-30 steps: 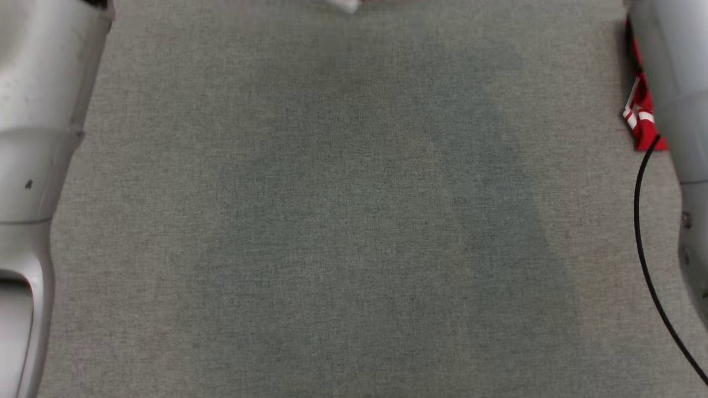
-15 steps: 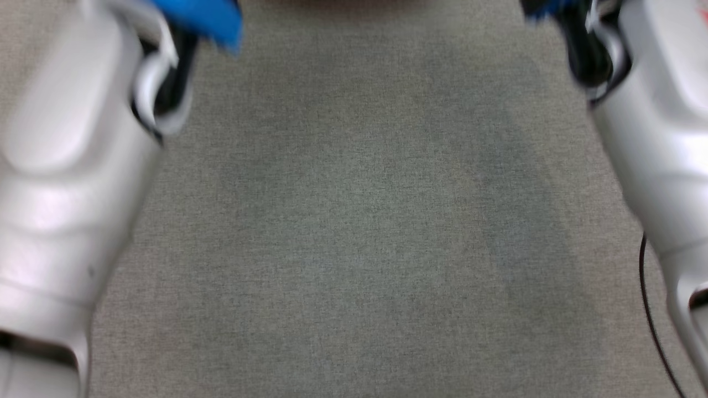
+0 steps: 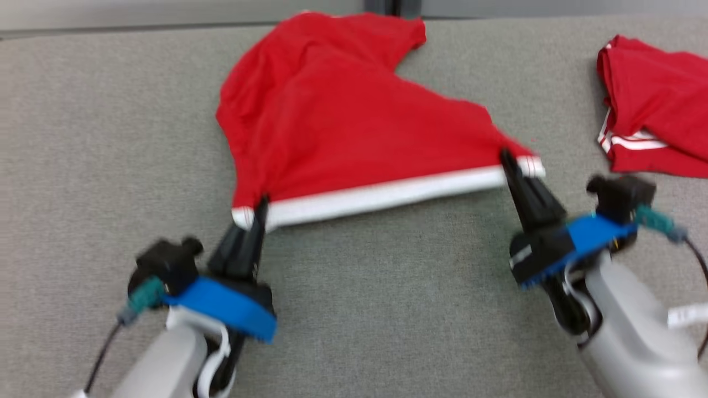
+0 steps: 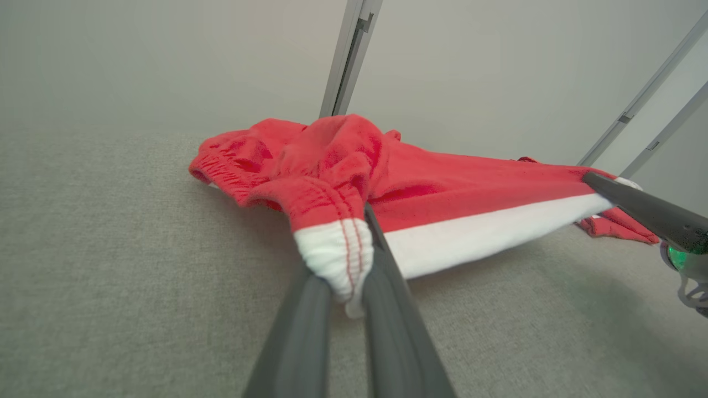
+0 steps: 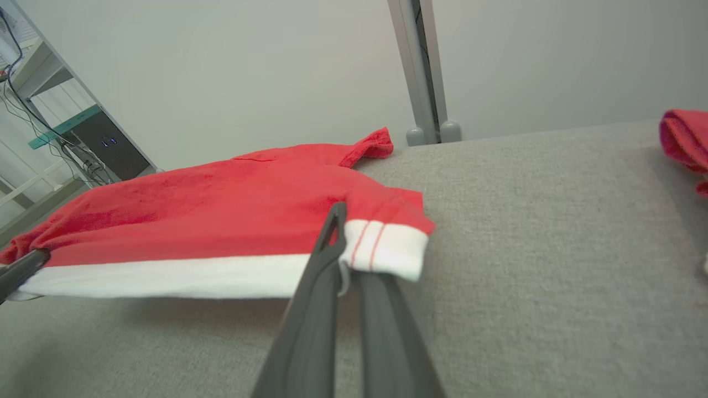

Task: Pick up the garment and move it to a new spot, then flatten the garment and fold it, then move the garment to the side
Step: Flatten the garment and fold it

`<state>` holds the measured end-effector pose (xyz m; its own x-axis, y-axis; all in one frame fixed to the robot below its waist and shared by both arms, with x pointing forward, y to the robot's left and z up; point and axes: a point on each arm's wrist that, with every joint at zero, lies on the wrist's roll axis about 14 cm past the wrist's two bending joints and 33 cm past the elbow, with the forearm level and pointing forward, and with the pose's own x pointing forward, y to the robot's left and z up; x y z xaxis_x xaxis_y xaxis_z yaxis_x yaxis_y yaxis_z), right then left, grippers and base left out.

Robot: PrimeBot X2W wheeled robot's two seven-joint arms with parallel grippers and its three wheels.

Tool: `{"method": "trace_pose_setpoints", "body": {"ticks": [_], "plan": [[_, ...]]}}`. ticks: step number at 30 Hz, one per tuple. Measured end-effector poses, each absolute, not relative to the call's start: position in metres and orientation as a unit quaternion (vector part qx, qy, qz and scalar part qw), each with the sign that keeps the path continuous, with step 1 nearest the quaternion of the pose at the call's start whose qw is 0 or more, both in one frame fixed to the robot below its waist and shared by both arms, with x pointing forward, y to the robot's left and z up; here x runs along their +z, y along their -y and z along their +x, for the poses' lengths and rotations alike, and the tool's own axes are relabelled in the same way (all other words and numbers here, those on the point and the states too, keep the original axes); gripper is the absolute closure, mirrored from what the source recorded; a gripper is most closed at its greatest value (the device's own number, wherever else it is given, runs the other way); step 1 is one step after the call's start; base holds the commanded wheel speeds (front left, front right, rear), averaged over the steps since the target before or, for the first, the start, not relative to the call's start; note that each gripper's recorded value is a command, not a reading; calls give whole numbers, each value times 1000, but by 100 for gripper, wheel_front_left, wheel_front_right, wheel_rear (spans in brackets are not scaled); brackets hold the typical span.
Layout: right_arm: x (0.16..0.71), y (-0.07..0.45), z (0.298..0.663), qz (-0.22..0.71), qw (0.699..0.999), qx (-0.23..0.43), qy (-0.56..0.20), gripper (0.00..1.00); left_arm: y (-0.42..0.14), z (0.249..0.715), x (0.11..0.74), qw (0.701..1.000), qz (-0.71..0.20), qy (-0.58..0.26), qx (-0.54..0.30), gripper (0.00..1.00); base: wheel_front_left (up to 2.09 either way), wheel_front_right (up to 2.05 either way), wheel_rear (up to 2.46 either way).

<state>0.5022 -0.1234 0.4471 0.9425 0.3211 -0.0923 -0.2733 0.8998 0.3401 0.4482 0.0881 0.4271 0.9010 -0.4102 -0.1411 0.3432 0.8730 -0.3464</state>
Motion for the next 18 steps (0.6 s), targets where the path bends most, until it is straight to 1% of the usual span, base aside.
{"method": "trace_pose_setpoints", "body": {"ticks": [8, 12, 15, 18], "plan": [[420, 137, 424, 189, 966, 130, -116, 100, -93, 378, 423, 961, -172, -127, -174, 100, 0, 0, 0], [410, 147, 389, 206, 964, 105, -134, 100, -91, 350, 421, 958, -182, -139, -171, 100, 0, 0, 0], [409, 149, 374, 218, 961, 93, -139, 100, -89, 338, 420, 956, -189, -145, -170, 100, 0, 0, 0], [416, 150, 373, 221, 963, 88, -129, 100, -90, 339, 426, 958, -190, -135, -169, 100, 0, 0, 0]]}}
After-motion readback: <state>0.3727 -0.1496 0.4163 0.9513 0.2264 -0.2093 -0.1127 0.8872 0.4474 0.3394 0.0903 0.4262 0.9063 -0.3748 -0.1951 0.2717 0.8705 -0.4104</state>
